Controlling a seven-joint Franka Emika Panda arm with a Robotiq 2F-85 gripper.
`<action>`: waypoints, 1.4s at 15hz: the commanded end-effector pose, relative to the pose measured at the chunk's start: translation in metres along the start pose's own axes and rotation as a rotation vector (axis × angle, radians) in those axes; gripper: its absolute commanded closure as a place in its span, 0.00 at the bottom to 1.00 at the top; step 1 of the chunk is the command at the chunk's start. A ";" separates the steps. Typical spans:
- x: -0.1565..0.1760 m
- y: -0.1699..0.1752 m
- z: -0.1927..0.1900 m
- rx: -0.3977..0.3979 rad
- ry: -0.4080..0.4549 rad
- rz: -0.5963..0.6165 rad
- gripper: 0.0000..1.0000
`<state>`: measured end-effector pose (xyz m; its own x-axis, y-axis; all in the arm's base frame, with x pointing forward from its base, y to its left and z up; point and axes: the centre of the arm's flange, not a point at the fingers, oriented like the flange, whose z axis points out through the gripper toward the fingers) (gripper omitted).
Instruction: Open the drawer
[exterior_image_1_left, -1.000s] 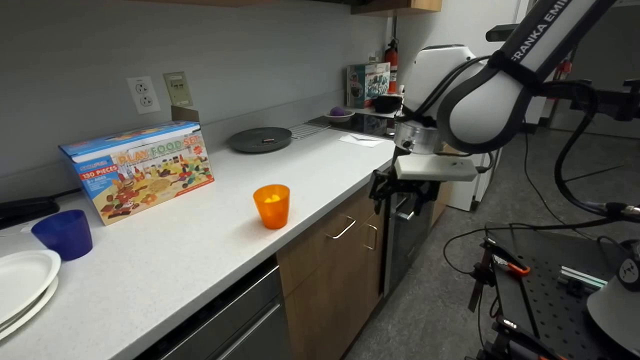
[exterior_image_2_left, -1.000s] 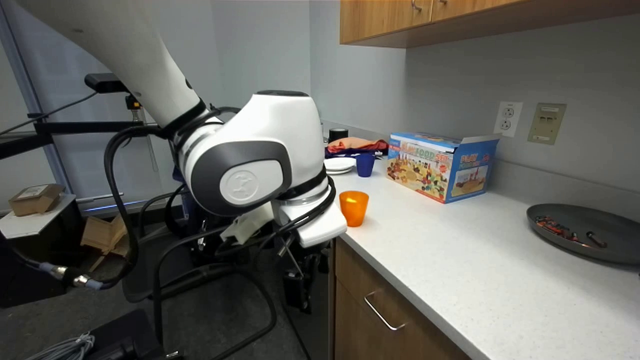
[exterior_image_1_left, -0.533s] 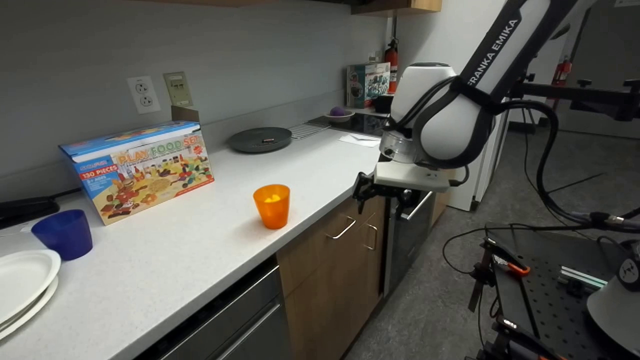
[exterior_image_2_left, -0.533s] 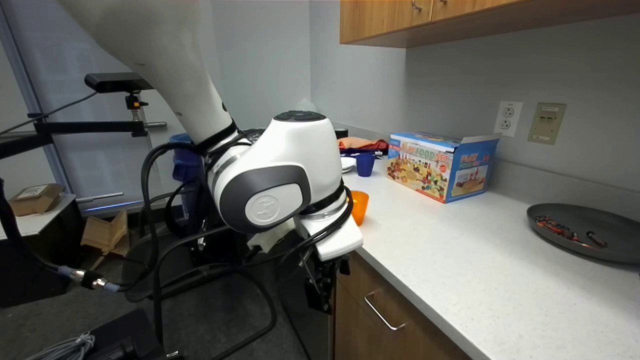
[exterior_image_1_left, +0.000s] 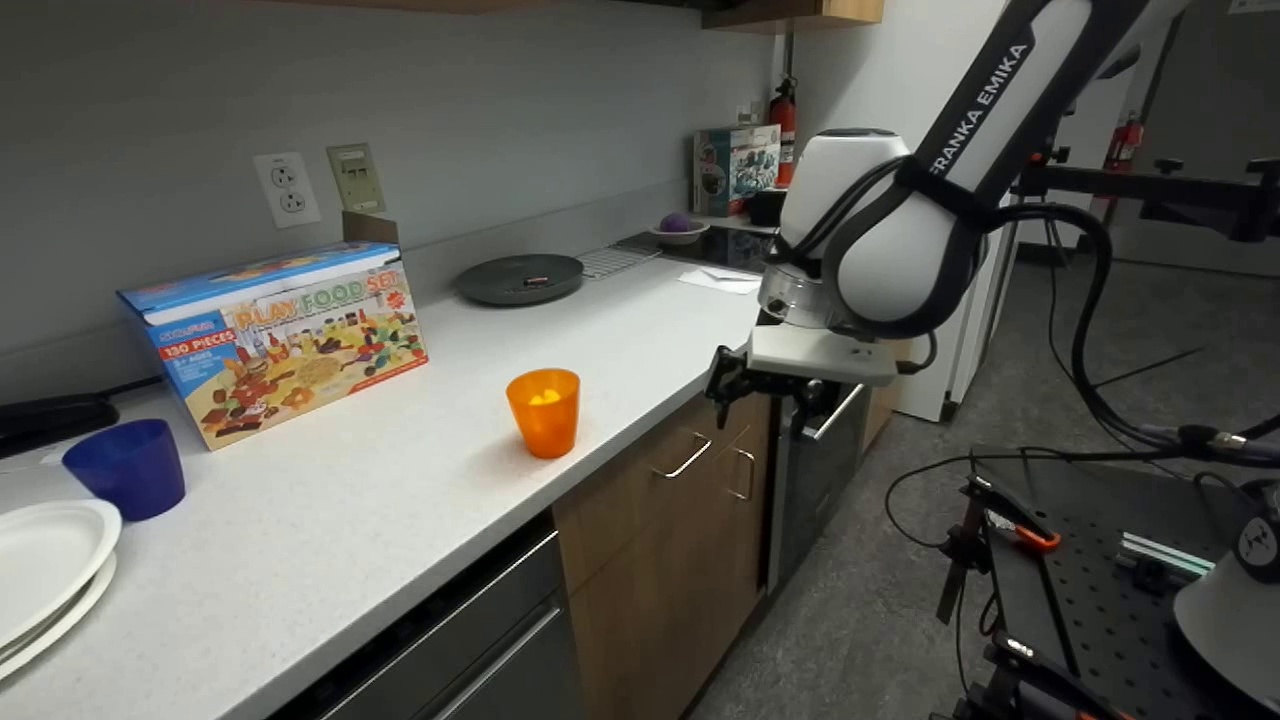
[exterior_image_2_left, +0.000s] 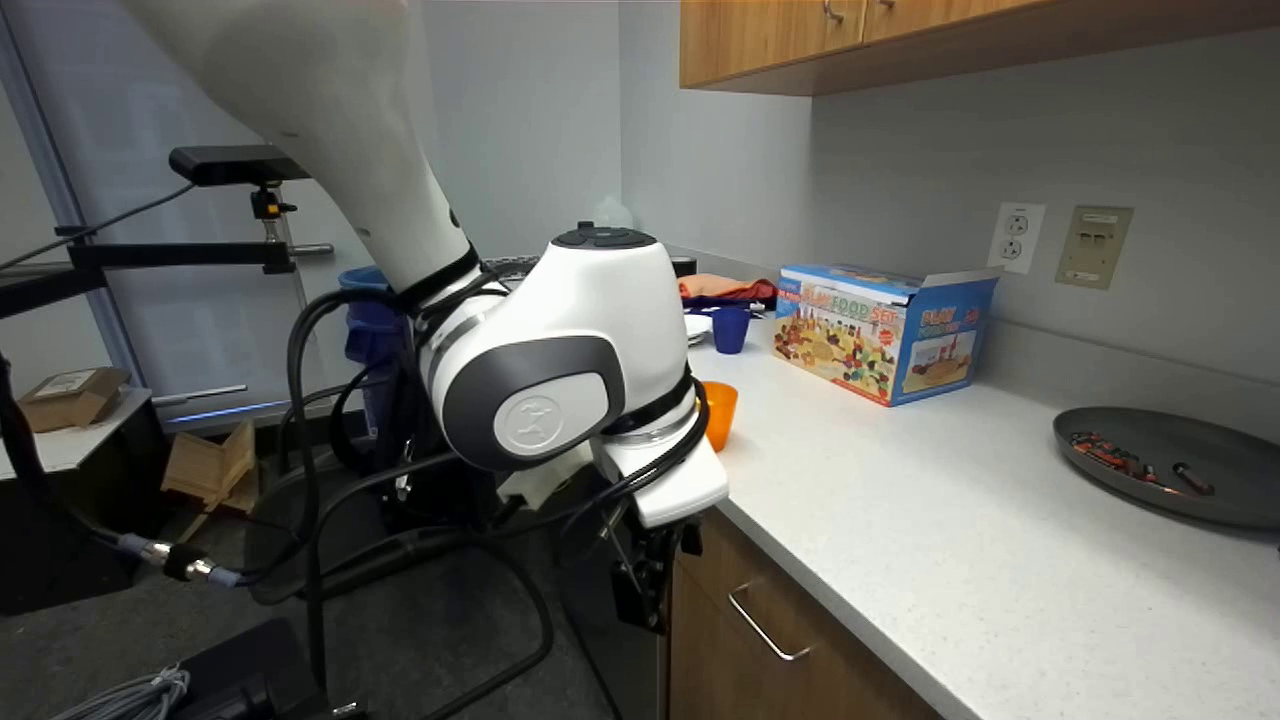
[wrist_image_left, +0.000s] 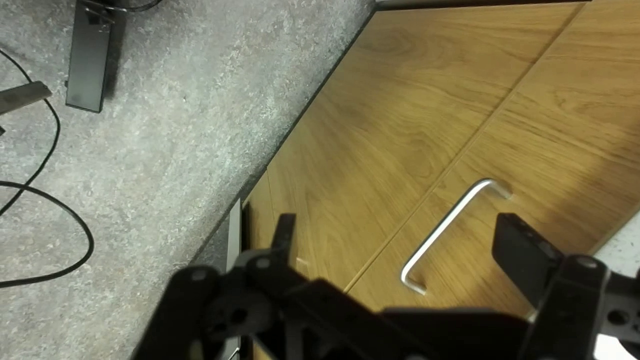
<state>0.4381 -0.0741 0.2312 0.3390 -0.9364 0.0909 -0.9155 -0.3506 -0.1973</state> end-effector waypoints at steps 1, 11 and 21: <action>0.004 0.012 0.015 -0.001 0.015 0.035 0.00; 0.013 0.014 0.065 0.065 0.059 0.136 0.00; 0.046 -0.002 0.103 0.126 0.091 0.193 0.00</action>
<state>0.4607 -0.1027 0.1486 0.1734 -0.9761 0.1310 -0.9311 -0.2058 -0.3011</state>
